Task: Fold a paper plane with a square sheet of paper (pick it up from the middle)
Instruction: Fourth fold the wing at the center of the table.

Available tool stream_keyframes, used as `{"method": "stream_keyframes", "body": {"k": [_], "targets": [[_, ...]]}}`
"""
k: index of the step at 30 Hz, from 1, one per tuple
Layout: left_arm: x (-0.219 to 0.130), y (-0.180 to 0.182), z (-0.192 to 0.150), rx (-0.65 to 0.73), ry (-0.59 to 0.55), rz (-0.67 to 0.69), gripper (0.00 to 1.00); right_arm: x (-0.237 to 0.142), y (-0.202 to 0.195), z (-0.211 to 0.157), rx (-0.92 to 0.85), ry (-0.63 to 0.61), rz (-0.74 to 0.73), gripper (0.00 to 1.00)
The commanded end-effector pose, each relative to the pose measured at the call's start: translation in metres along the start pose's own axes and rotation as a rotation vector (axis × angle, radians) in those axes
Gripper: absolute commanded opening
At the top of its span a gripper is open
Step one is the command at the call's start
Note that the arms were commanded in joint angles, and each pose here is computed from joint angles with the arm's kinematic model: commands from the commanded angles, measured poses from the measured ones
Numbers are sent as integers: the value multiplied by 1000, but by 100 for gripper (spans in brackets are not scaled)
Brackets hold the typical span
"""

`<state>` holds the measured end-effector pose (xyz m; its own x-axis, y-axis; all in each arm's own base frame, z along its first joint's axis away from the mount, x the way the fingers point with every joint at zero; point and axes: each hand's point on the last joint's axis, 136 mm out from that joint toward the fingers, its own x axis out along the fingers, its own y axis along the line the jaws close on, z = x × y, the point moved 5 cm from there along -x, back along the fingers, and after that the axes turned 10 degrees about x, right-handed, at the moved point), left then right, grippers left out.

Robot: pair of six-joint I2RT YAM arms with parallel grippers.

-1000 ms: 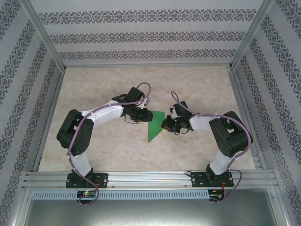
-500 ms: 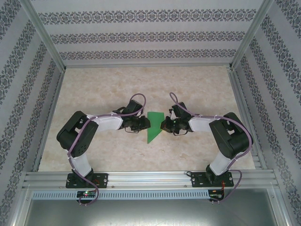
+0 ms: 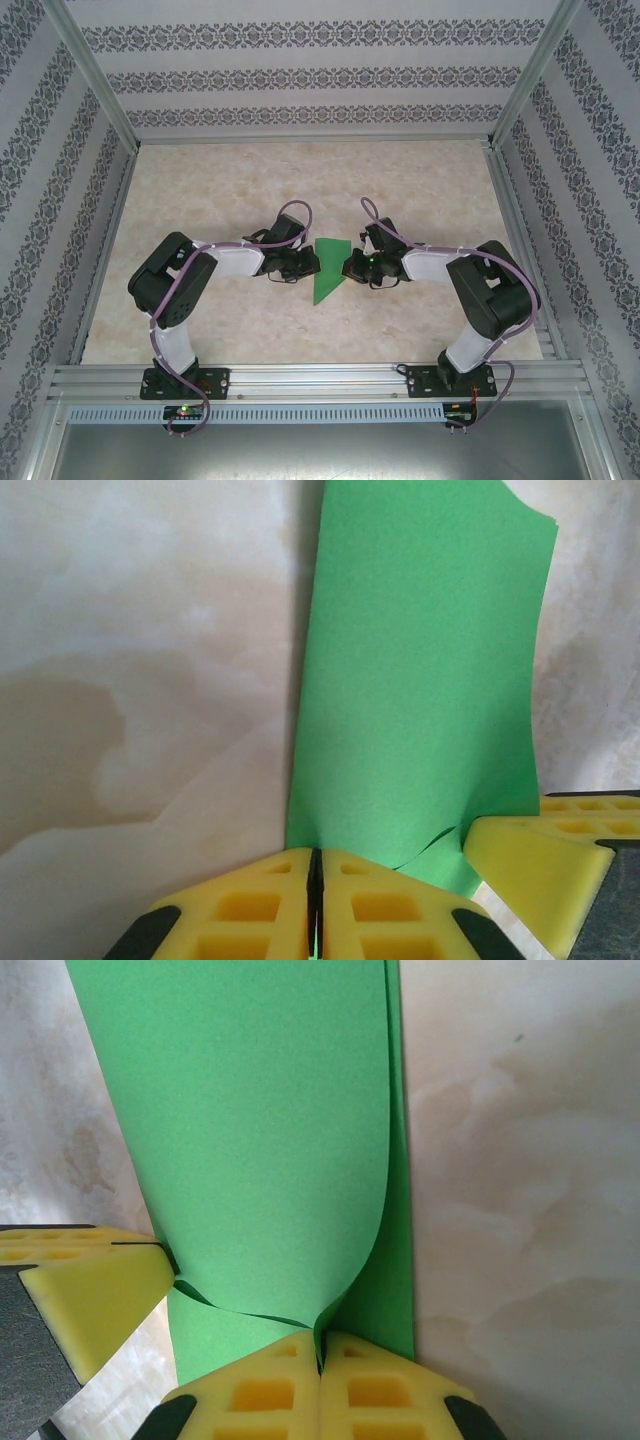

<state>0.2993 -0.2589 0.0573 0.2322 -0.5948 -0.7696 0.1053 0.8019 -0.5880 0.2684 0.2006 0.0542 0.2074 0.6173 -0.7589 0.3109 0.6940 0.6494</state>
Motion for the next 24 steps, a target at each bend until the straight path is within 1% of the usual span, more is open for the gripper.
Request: {"method": "stream_keyframes", "body": {"k": [1, 14, 20, 24], "targets": [[10, 10, -16, 40, 66, 36, 11, -3, -5, -7, 8, 5, -36, 0], [9, 27, -25, 110, 119, 149, 9, -5, 22, -10, -11, 18, 25, 1], [5, 26, -23, 124, 117, 161, 10, -11, 24, -12, -15, 8, 27, 5], [3, 22, -21, 127, 110, 151, 10, -18, 27, -13, -17, -6, 41, 13]]}}
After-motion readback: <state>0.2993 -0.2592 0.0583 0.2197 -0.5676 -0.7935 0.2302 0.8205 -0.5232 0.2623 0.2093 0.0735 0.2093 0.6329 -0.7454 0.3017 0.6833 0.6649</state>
